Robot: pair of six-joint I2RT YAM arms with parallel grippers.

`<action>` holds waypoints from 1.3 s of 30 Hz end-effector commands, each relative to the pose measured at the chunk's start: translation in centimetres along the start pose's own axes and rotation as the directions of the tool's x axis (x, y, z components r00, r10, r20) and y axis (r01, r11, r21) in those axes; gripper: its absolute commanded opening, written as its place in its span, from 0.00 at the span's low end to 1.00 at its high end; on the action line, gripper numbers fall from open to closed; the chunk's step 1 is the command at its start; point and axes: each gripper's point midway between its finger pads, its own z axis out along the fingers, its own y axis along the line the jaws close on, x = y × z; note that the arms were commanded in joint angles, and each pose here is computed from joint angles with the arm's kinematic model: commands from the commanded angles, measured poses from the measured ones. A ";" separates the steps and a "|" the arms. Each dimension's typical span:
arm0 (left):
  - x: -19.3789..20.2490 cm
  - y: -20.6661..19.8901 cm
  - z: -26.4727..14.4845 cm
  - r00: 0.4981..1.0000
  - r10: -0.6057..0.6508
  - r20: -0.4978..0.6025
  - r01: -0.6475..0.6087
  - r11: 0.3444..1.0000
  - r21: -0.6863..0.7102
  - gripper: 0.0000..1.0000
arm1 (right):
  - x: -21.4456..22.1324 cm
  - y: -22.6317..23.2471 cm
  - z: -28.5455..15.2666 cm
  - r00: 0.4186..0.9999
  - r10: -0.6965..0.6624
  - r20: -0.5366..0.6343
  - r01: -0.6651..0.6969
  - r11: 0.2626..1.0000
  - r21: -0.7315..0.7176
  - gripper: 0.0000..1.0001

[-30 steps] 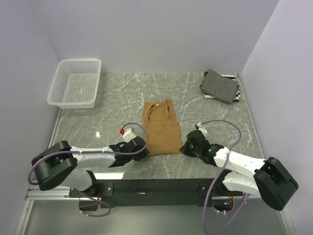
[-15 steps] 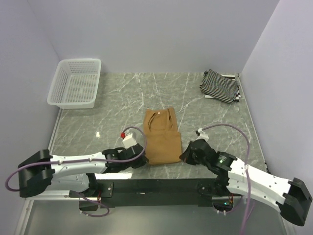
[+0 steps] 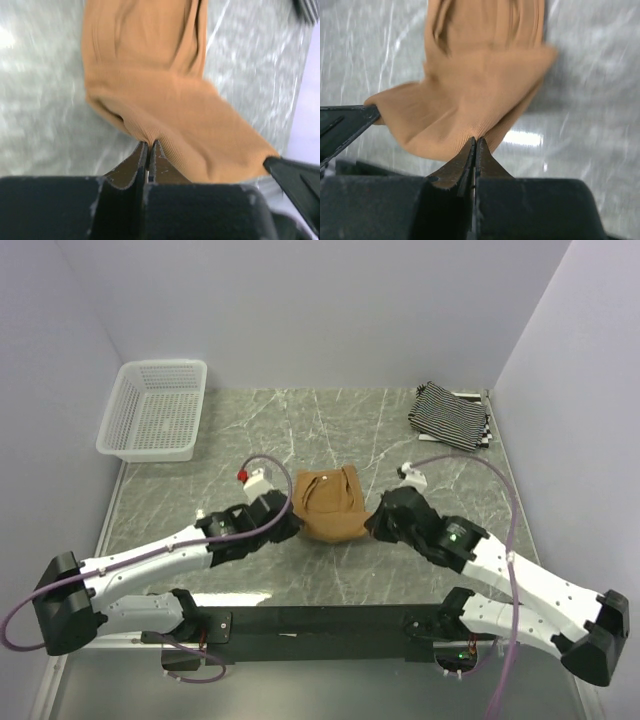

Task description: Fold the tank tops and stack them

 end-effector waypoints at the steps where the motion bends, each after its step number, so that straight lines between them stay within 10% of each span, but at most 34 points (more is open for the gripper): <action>1: -3.5 -2.9 0.6 0.997 0.058 0.048 -0.060 0.997 0.051 0.01 | -4.7 0.6 0.8 0.995 -0.042 0.089 0.039 0.999 0.031 0.00; 18: -20.4 -5.3 14.2 0.995 -0.037 0.096 0.028 0.995 0.091 0.01 | -18.2 0.4 16.3 1.000 0.009 -0.017 -0.009 1.000 0.027 0.00; 23: -21.6 -2.2 20.7 0.995 -0.088 0.037 0.085 0.995 0.060 0.28 | -20.1 -1.5 22.3 0.998 0.015 -0.058 -0.012 0.998 0.064 0.49; 29: -24.8 -2.2 19.8 0.992 -0.053 0.116 0.043 0.996 0.084 0.59 | -22.0 -3.0 21.6 1.000 0.006 -0.027 -0.003 0.991 0.130 0.54; 39: -21.3 2.0 16.7 0.994 -0.042 0.101 0.046 0.998 -0.041 0.55 | -13.4 -4.5 18.4 0.993 0.063 -0.103 -0.056 0.995 0.077 0.66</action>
